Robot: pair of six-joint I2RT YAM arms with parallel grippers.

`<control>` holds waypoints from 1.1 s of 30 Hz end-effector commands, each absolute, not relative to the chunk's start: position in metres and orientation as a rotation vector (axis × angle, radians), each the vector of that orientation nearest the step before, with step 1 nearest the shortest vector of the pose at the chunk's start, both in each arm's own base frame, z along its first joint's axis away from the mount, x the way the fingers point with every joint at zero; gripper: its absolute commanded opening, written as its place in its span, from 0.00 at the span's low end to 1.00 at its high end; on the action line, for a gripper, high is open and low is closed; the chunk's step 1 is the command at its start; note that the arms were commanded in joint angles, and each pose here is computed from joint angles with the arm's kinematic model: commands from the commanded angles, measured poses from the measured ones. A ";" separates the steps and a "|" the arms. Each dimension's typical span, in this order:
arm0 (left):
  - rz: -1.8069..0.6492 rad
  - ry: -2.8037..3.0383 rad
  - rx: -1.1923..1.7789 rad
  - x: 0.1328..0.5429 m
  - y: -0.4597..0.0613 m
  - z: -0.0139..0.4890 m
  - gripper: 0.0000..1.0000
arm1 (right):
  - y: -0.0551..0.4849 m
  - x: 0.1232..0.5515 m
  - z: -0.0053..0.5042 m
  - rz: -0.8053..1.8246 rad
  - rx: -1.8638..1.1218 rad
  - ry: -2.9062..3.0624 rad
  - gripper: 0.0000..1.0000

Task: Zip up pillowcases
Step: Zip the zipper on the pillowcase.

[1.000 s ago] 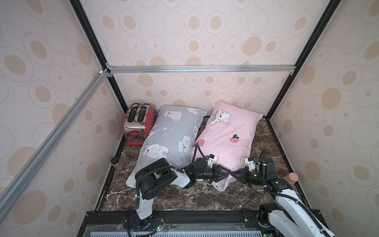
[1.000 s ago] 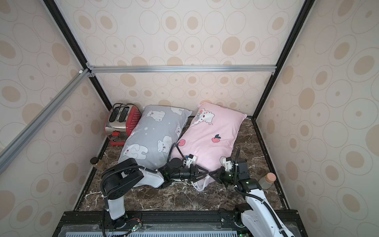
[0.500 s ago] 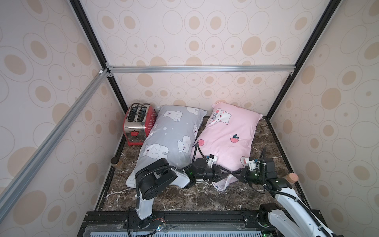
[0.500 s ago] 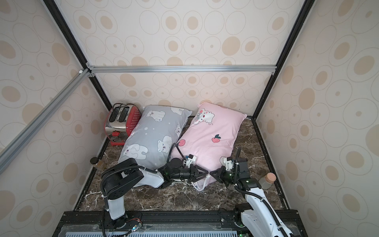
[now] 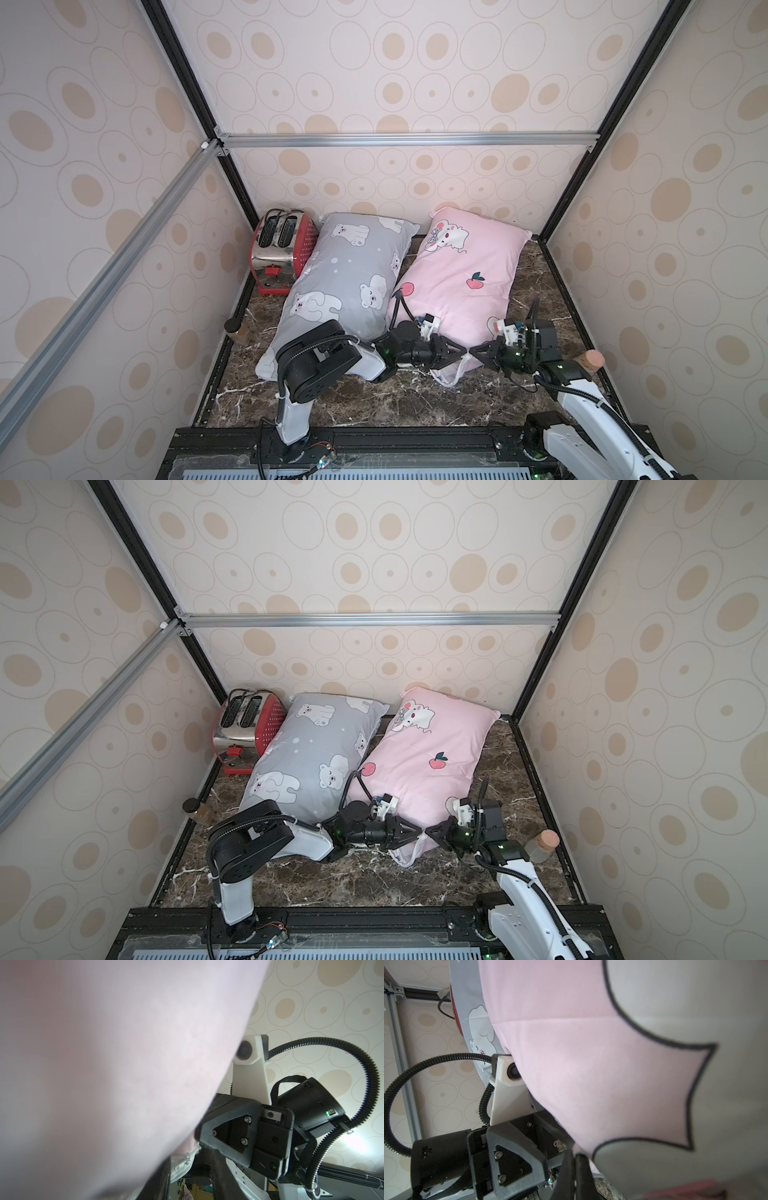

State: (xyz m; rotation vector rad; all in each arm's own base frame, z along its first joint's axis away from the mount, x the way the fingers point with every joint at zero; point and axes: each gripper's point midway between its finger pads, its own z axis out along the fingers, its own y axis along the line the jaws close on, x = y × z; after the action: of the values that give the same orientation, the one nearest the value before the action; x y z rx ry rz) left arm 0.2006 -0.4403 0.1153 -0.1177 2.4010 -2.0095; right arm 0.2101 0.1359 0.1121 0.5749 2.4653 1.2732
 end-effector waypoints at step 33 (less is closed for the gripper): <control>-2.032 2.444 -0.132 0.197 -0.451 0.110 0.19 | 0.133 0.208 0.099 1.252 0.584 2.492 0.00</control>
State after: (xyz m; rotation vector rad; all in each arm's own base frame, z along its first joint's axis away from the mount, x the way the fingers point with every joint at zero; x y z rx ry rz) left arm 0.2011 -0.4437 0.1117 -0.1227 2.4093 -2.0077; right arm 0.2093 0.1351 0.1034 0.5640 2.4894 1.2592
